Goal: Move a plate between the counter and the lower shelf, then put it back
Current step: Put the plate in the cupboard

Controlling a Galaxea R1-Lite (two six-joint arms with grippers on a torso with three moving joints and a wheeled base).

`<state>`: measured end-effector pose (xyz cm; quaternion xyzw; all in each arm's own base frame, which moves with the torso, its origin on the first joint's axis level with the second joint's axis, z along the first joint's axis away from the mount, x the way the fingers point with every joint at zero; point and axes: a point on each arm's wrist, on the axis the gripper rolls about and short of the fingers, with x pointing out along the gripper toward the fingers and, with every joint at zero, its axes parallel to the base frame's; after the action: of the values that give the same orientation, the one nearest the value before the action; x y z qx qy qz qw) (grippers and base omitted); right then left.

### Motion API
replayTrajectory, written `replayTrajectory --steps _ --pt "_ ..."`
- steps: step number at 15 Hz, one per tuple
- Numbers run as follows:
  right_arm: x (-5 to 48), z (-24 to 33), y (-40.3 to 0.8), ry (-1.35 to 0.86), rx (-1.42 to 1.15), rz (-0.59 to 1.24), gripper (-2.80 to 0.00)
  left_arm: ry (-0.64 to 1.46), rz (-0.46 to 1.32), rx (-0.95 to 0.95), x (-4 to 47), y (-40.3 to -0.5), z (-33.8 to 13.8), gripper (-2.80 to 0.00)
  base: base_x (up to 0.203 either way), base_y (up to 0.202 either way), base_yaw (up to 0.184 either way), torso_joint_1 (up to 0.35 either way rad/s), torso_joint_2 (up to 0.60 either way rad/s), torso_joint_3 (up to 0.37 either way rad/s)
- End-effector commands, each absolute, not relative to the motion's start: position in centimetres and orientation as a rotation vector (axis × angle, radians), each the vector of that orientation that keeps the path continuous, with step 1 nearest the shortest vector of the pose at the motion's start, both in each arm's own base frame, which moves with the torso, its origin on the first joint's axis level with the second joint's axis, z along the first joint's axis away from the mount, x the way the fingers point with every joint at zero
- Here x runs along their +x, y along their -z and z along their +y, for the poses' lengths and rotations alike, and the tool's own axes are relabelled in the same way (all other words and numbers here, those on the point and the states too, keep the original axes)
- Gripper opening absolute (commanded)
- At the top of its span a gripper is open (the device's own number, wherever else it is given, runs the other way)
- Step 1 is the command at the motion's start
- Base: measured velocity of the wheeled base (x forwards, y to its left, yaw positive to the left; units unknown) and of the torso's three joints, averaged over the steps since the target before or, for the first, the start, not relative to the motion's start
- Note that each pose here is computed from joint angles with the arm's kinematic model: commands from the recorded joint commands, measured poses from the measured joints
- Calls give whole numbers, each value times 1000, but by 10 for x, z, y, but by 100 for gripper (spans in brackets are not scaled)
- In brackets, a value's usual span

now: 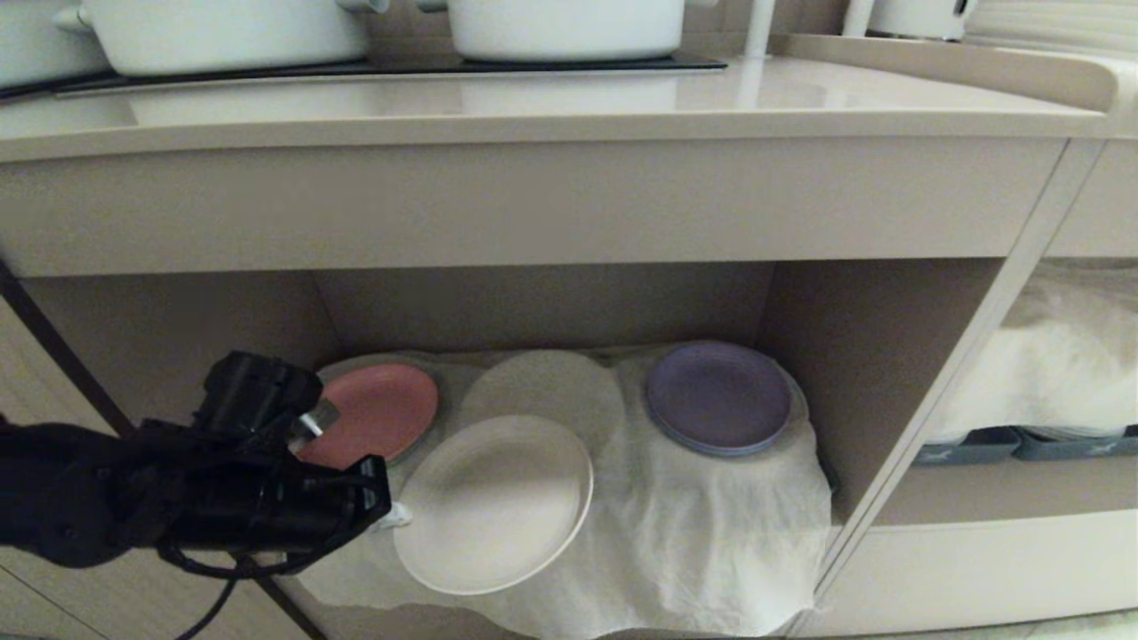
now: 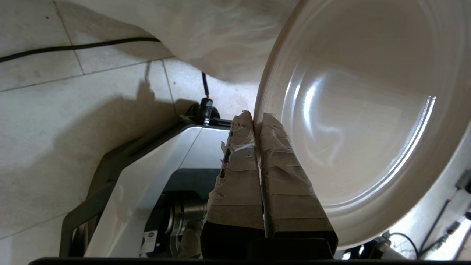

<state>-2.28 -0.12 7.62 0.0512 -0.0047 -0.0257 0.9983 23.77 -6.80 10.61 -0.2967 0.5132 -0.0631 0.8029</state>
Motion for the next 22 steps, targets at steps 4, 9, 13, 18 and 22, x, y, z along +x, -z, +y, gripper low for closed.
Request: replayTrajectory --steps 4,9,13,18,22 --pt "-23 -1 -76 52 103 -9 -280 83 1078 -631 250 -95 -82 -280 0 0 0 0 0 0" --pt "-23 -1 -76 52 103 -10 -280 40 1026 -663 260 -89 -100 -280 0 0 0 0 0 0" --pt "-23 -1 -76 52 103 -10 -280 -1 996 -683 270 -83 -112 -280 0 0 0 0 0 0" --pt "-23 -1 -76 52 103 -10 -280 -21 962 -713 287 -85 -118 -280 0 0 0 0 0 0" --pt "-23 -1 -76 52 103 -10 -280 -27 950 -741 296 -86 -122 -280 0 0 0 0 0 0"
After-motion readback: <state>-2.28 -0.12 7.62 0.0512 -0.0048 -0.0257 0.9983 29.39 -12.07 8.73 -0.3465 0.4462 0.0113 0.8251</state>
